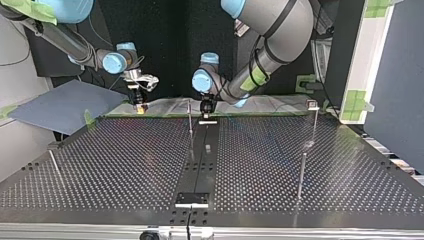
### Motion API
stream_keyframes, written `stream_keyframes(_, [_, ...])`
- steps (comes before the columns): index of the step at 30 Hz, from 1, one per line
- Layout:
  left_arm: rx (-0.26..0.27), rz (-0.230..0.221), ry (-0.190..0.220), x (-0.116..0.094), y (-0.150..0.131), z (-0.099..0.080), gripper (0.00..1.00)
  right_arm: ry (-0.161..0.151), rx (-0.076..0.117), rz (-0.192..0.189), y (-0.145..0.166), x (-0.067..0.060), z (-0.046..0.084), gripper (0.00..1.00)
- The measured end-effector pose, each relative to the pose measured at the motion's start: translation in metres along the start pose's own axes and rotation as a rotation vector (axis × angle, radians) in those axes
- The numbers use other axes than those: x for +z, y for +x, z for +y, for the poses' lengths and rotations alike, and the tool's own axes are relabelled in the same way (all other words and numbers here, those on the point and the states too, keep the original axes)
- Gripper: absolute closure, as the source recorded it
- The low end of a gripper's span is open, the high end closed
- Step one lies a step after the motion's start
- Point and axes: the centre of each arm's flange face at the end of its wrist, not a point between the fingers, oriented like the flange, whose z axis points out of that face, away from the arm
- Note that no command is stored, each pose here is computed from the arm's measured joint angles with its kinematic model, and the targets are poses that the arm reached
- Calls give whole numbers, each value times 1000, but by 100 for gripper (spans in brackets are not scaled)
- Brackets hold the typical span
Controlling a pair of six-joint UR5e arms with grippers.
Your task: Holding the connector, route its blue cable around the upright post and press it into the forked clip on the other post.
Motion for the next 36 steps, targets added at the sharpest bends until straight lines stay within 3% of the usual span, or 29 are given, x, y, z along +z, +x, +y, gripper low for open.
stream_keyframes(3, [5,0,0,0,0,0,90,2,-2,-1,0,0,-1,100])
stream_keyframes(5, [11,1,0,0,0,0,76,4,-4,-2,0,0,-3,100])
stream_keyframes(6, [19,1,2,0,0,0,76,5,-4,-3,-1,0,-3,100])
stream_keyframes(8, [33,5,4,0,0,0,57,6,-5,-7,-1,-1,-4,100])
stream_keyframes(9, [45,9,5,-1,0,0,57,6,-4,-8,-2,-1,-4,100])
stream_keyframes(11, [65,18,6,-2,1,0,39,7,-4,-12,-3,-1,-5,100])
stream_keyframes(12, [79,23,7,-2,1,0,39,7,-3,-14,-3,-1,-5,100])
stream_keyframes(13, [87,28,7,-3,2,1,22,7,-3,-16,-3,-2,-5,100])
stream_keyframes(14, [95,32,8,-4,2,1,10,7,-3,-17,-3,-2,-5,100])
stream_keyframes(16, [108,45,10,-5,3,1,5,7,-2,-20,-4,-2,-5,100])
stream_keyframes(23, [120,95,55,-12,8,-3,2,8,2,-37,-6,-4,-6,100])
stream_keyframes(36, [38,112,148,-22,29,-3,2,10,8,-58,-8,-6,-7,100])
